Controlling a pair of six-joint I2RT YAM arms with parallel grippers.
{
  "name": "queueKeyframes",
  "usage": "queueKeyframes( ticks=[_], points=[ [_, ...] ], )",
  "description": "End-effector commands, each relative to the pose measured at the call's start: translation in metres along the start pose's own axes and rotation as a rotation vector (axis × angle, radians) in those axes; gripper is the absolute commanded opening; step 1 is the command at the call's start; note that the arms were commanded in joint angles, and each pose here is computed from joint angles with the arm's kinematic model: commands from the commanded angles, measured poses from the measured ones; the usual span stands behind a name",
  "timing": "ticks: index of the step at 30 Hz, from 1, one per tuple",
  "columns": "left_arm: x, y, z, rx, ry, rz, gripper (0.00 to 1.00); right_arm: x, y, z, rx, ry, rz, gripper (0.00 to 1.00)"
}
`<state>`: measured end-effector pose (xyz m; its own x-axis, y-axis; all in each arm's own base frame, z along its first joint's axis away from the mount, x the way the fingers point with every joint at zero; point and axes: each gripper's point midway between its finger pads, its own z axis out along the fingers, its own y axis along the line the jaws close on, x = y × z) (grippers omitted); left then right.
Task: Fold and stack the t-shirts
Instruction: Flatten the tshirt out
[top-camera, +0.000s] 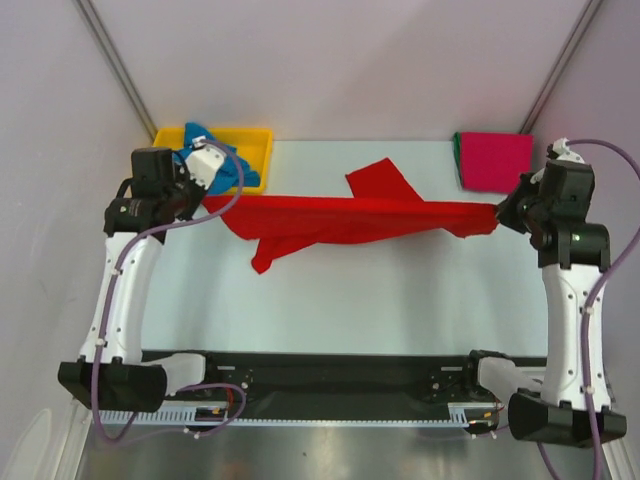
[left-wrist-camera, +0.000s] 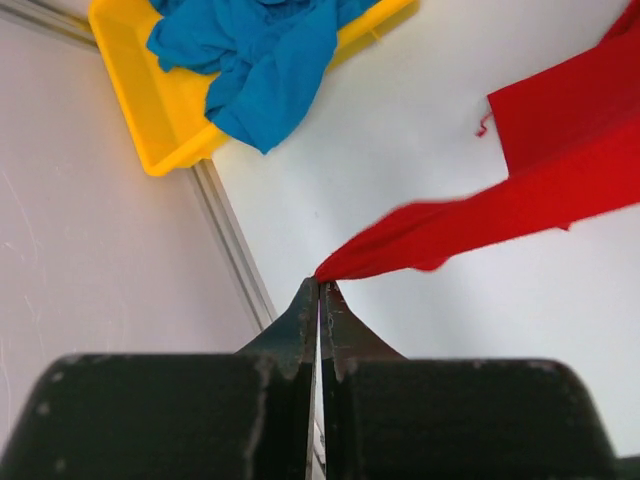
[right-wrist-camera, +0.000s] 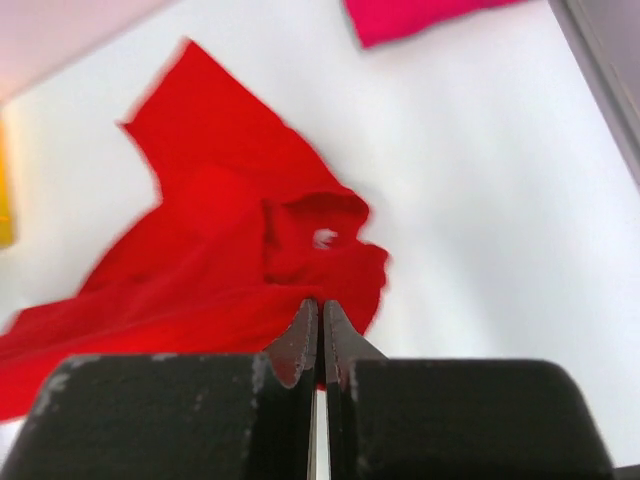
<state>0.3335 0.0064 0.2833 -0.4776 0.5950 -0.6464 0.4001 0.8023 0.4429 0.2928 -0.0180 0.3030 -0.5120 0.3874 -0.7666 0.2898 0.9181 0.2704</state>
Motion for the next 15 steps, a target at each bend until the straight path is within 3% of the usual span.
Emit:
queueKeyframes(
  ticks=[1, 4, 5, 6, 8, 9, 10, 13, 15],
  points=[
    [0.006, 0.006, -0.020, 0.006, 0.028, -0.026, 0.00, -0.001, 0.001, -0.015, -0.016, 0.003, 0.026, 0.00],
    [-0.033, 0.030, -0.003, -0.031, -0.053, -0.064, 0.01, -0.039, 0.025, 0.019, -0.096, -0.041, 0.045, 0.00],
    [-0.045, 0.041, 0.004, -0.051, -0.063, -0.091, 0.00, -0.066, 0.036, 0.033, -0.132, -0.108, 0.042, 0.00],
    [-0.052, 0.047, 0.031, -0.037, -0.034, -0.113, 0.01, -0.083, 0.043, 0.044, -0.147, -0.135, 0.052, 0.00],
    [-0.109, 0.087, 0.023, -0.115, -0.150, -0.174, 0.00, -0.142, 0.066, 0.074, -0.201, -0.229, 0.041, 0.00],
    [-0.114, 0.091, 0.058, -0.091, -0.112, -0.200, 0.00, -0.165, 0.075, 0.078, -0.219, -0.270, 0.038, 0.00],
    [-0.162, 0.123, 0.025, -0.173, -0.258, -0.240, 0.00, -0.199, 0.086, 0.095, -0.240, -0.314, 0.039, 0.00],
    [-0.207, 0.158, 0.016, -0.302, -0.386, -0.255, 0.00, -0.250, 0.103, 0.102, -0.301, -0.395, 0.080, 0.00],
    [-0.231, 0.176, -0.001, -0.412, -0.487, -0.250, 0.00, -0.298, 0.111, 0.085, -0.384, -0.527, 0.122, 0.00]
  ],
)
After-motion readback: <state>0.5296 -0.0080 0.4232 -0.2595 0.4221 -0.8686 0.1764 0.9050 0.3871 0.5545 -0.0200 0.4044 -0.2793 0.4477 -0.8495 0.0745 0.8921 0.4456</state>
